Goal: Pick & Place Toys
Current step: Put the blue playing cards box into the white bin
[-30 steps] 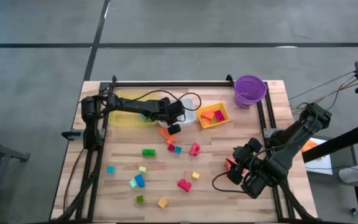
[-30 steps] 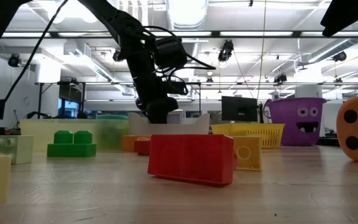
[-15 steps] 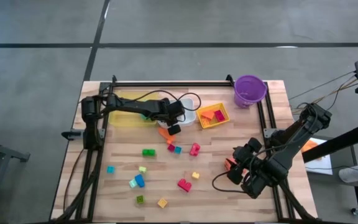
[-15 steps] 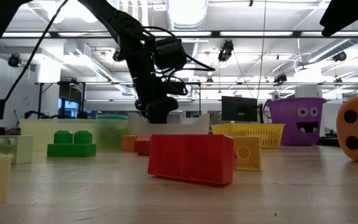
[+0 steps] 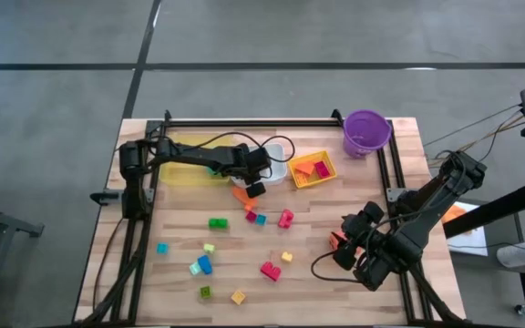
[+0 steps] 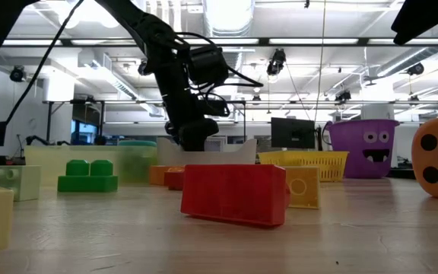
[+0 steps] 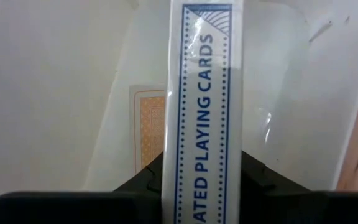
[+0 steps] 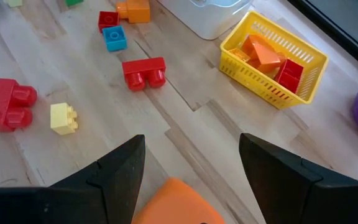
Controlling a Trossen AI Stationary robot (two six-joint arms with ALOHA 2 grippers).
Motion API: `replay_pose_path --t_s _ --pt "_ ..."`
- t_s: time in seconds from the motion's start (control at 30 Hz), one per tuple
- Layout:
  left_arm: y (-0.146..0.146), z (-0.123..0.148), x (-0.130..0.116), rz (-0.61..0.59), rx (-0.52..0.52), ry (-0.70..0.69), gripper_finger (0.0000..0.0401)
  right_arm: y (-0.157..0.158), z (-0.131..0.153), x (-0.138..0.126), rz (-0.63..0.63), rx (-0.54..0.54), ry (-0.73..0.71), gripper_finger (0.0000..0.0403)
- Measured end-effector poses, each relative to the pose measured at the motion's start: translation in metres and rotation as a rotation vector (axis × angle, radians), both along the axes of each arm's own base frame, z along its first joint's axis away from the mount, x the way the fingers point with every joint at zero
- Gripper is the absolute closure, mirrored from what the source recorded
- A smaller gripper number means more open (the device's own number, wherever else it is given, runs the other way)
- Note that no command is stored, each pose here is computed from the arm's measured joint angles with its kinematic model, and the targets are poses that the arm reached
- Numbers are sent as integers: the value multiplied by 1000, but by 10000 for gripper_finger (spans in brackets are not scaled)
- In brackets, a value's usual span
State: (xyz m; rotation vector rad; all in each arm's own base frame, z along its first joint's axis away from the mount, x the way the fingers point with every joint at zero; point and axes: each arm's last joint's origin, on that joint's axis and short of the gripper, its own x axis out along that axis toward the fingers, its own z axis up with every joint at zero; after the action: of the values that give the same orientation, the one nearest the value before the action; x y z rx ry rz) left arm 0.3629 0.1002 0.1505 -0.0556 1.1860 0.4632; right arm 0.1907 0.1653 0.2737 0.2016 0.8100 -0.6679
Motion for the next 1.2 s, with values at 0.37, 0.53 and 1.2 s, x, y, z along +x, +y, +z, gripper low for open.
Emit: replay_pose_path --t_s 0.37,0.53,1.2 --pt "0 2 0 1 0 3 231 0 0 0 0 1 -1 145" --pt "0 3 0 2 1 10 151 0 0 0 0 2 -1 145" --pt "2 70 10 -3 -22 107 112 0 0 0 0 2 -1 145"
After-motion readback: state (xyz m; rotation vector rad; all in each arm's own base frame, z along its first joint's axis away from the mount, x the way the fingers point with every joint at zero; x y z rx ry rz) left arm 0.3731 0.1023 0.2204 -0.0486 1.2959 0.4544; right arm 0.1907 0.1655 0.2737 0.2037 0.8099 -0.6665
